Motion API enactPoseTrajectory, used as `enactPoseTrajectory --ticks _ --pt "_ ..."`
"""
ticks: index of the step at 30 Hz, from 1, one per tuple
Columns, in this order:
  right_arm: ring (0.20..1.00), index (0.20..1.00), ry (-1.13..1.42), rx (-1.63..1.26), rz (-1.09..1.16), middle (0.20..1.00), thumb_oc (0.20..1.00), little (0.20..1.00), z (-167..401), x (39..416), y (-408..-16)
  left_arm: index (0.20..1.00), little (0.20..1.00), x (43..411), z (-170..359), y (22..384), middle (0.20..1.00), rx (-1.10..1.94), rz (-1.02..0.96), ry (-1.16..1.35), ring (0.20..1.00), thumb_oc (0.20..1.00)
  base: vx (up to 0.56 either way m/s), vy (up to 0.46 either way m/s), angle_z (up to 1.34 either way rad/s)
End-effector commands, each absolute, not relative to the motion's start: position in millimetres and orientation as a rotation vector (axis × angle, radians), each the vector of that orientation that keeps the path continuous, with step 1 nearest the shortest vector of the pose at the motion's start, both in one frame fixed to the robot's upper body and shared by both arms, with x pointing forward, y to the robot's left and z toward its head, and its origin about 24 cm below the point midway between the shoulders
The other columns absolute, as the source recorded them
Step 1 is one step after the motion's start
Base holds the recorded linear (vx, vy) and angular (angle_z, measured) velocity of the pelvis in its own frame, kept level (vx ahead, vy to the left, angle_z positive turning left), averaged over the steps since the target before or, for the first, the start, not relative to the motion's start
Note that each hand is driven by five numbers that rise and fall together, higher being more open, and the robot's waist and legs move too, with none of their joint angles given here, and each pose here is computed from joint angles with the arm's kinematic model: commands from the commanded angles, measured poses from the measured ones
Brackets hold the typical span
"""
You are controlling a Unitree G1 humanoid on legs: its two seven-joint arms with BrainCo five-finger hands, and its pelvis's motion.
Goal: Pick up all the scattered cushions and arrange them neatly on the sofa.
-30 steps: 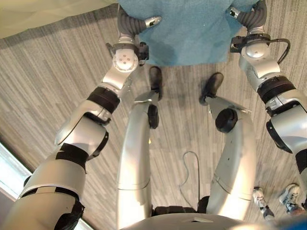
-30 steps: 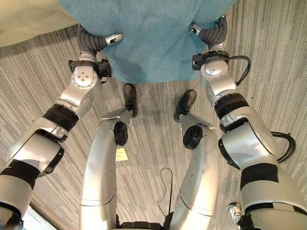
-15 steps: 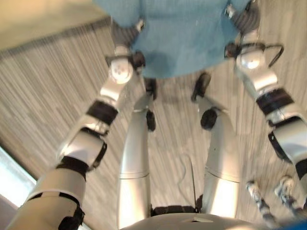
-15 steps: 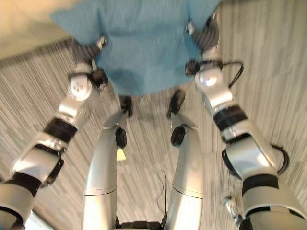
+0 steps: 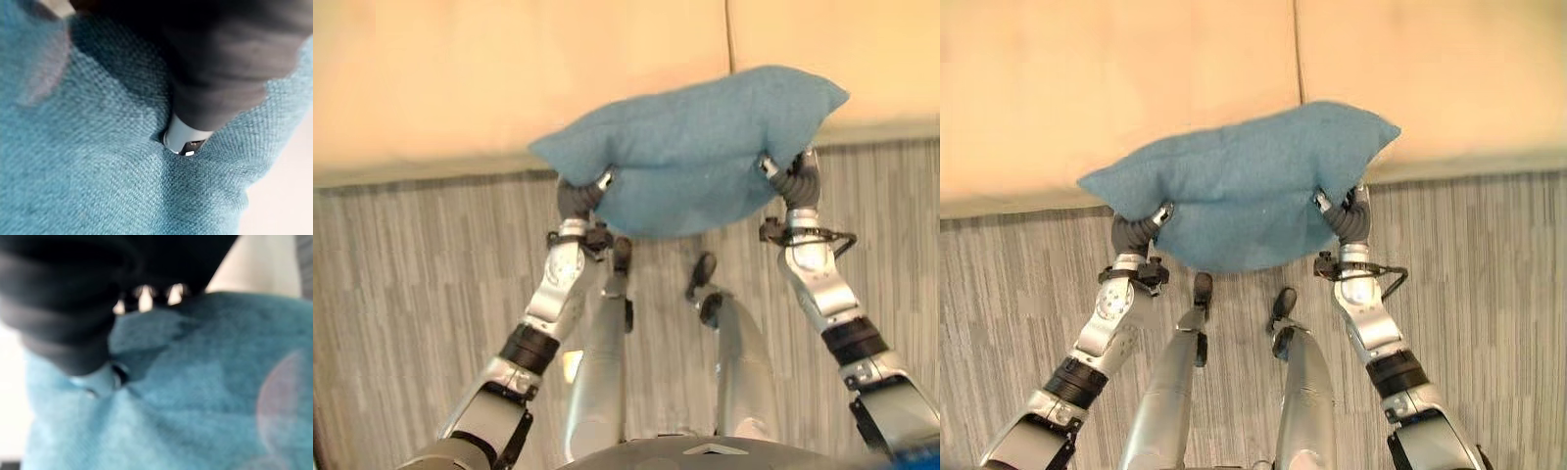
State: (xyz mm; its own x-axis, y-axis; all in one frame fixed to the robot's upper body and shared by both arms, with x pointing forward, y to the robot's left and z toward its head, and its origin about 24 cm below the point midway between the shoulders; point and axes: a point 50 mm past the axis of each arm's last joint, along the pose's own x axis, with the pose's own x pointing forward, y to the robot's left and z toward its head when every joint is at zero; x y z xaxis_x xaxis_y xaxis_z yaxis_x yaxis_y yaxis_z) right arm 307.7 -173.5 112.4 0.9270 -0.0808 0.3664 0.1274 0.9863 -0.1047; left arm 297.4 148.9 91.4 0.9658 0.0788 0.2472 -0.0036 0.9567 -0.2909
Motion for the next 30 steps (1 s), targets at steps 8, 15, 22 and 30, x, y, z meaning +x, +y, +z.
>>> enactPoseTrajectory --ticks 8,15,22,30 --pt "0.200 0.200 -0.472 -0.111 -0.024 0.200 0.200 0.200 118 283 -169 0.200 0.200 262 81 157 0.200 -0.249 -0.061 -0.301 0.200 0.200 0.13 -0.002 0.67" --pt "0.200 0.200 -0.392 -0.121 0.021 0.200 0.200 0.200 102 277 -168 0.200 0.200 246 54 165 0.200 -0.252 -0.034 -0.184 0.200 0.200 0.15 0.204 0.75" --pt "0.200 0.200 -0.320 -0.134 0.033 0.200 0.200 0.200 86 273 -167 0.200 0.200 240 48 165 0.200 -0.183 -0.085 -0.137 0.200 0.200 0.15 0.292 0.23" --pt "0.200 0.200 -0.317 -0.110 0.018 0.200 0.200 0.200 86 271 -173 0.200 0.200 257 60 139 0.200 -0.137 -0.185 -0.193 0.200 0.200 0.25 0.099 1.00"
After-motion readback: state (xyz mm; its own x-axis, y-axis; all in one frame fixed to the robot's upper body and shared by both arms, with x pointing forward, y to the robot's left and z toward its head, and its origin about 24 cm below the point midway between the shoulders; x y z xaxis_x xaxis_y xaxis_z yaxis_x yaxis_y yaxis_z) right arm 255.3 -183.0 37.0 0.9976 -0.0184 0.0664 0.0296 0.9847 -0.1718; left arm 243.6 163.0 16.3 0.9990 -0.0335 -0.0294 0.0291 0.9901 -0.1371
